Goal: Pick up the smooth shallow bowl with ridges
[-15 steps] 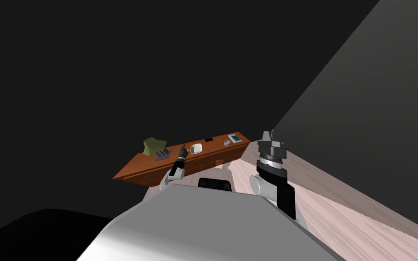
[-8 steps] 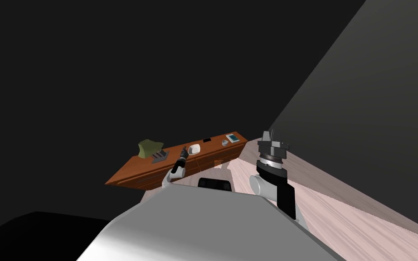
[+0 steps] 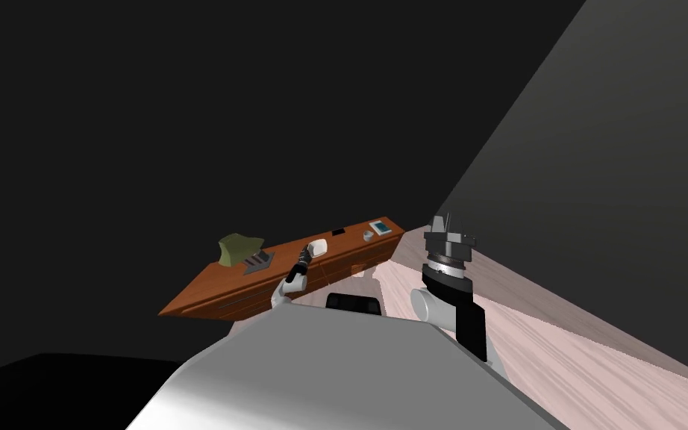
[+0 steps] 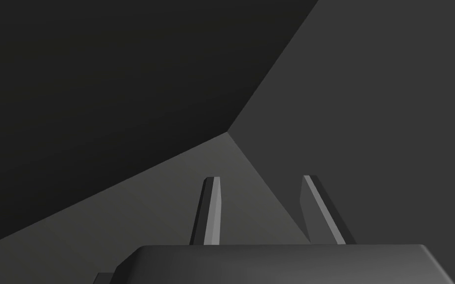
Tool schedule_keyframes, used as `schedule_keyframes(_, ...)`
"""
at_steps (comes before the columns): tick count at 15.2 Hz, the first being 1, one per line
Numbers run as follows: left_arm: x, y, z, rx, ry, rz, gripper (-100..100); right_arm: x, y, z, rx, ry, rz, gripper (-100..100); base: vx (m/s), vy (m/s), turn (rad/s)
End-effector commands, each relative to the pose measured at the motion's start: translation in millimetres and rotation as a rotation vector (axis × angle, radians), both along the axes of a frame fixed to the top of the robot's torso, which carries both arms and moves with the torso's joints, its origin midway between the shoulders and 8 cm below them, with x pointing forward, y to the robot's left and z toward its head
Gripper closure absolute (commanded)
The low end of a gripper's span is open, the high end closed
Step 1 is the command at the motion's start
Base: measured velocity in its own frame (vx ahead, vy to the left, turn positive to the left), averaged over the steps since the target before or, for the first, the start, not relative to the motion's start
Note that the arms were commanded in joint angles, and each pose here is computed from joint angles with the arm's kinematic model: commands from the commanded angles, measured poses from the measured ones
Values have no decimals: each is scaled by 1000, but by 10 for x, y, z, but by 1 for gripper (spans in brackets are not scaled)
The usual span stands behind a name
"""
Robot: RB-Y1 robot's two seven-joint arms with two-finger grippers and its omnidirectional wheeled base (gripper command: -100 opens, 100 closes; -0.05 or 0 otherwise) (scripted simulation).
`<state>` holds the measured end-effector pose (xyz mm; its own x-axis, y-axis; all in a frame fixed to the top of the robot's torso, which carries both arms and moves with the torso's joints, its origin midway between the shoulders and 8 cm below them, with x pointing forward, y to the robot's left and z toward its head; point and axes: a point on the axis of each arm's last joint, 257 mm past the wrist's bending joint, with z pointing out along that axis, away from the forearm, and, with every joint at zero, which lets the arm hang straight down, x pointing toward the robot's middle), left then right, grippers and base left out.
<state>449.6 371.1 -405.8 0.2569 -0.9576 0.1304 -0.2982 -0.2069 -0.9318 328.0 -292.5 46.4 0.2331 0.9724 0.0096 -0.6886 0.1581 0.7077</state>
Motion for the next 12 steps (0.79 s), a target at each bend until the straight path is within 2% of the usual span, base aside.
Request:
schedule_keyframes(1,-41,-7,-228,-18,66,13,-100,0,0,0,0,0,0,0,52,-1,-106)
schedule_keyframes(2,-68,-4,-277,-19,76,15,-100,0,0,0,0,0,0,0,54,0,-64)
schedule_keyframes(3,-94,-5,-405,-29,112,21,-100,0,0,0,0,0,0,0,50,5,-48)
schedule_keyframes(4,-98,-5,-411,-30,113,21,-100,0,0,0,0,0,0,0,43,4,-44)
schedule_keyframes(8,-250,-87,-868,-76,241,40,-100,0,0,0,0,0,0,0,83,25,-84)
schedule_keyframes(9,-261,-87,-884,-77,244,41,-100,0,0,0,0,0,0,0,100,38,-52)
schedule_keyframes(12,-421,-257,-1183,-123,324,48,-100,0,0,0,0,0,0,0,101,34,-46)
